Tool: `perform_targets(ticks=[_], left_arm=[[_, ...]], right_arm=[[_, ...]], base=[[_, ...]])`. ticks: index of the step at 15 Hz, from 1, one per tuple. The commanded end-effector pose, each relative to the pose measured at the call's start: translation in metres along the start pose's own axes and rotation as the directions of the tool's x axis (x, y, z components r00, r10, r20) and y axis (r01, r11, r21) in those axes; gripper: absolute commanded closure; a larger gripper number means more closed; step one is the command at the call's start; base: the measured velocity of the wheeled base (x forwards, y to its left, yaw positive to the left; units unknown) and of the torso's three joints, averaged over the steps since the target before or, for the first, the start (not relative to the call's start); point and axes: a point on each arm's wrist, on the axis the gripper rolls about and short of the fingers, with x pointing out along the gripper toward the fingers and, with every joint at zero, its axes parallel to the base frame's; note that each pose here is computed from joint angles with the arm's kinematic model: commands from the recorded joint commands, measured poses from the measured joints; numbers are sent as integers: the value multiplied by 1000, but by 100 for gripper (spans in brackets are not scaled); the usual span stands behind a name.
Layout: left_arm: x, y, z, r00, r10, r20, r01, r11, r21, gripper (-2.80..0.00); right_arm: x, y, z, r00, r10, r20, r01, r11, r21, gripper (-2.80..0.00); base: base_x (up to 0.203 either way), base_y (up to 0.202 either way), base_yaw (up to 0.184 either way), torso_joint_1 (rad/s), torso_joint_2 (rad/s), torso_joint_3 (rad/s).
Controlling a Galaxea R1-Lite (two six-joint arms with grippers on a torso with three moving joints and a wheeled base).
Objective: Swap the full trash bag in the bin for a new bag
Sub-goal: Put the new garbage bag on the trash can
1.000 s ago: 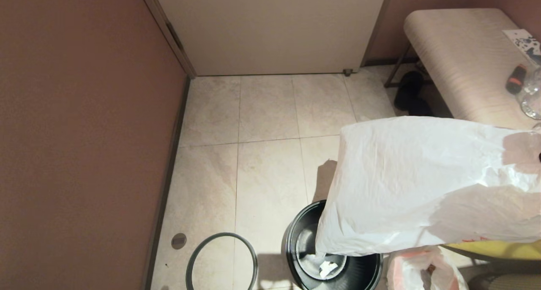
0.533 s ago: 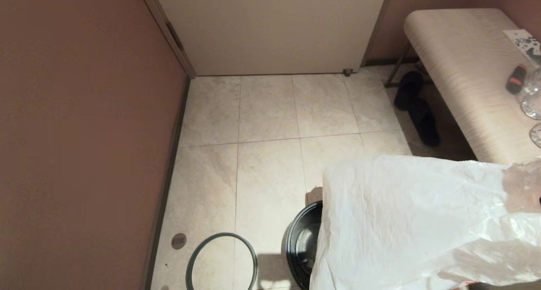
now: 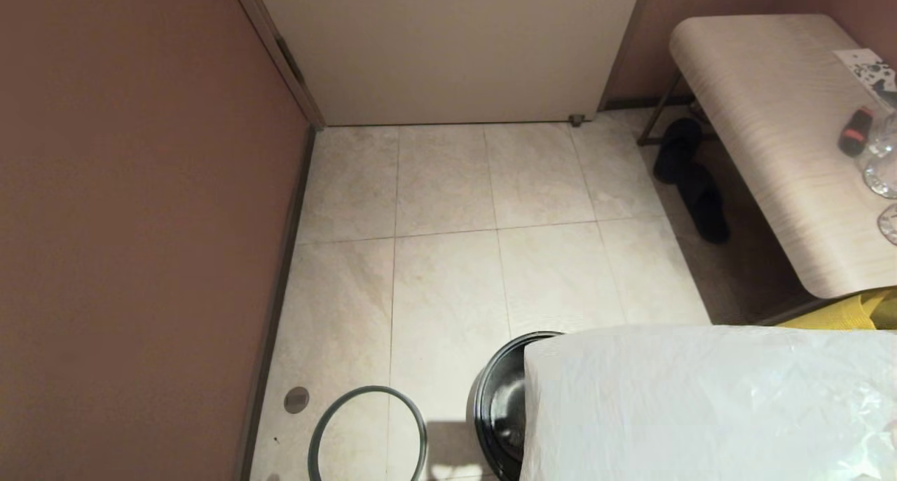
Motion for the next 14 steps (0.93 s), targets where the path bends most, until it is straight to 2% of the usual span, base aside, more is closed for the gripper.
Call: perform_targets(ticks=[1, 3, 7, 10, 11, 14], left_arm=[[0, 0, 0, 1000, 0, -2, 0, 1000, 0, 0], [0, 0, 0, 1000, 0, -2, 0, 1000, 7, 0], [0, 0, 0, 1000, 8, -8, -8, 1000, 12, 0], [-4, 0, 14, 999, 23, 38, -24, 1000, 19, 0], [-6, 1, 26, 997, 36, 61, -37, 999, 18, 0], [-3, 1, 63, 996, 66, 57, -67, 998, 19, 0]], right_arm=[[10, 0, 10, 998, -59, -3, 59, 997, 51, 0], [19, 7, 20, 997, -70, -17, 71, 995, 64, 0], [56, 30, 56, 994, -100, -45, 105, 987, 123, 0], [80, 37, 92, 996, -63, 60, 54, 988, 143, 0], [85, 34, 102, 994, -65, 90, 51, 987, 154, 0], [88, 26, 132, 972, -38, 231, -3, 985, 173, 0]], base=[[0, 0, 0, 0, 0, 0], [0, 0, 0, 0, 0, 0], [0, 0, 0, 0, 0, 0], [0, 0, 0, 0, 0, 0], [0, 0, 0, 0, 0, 0], [0, 0, 0, 0, 0, 0]])
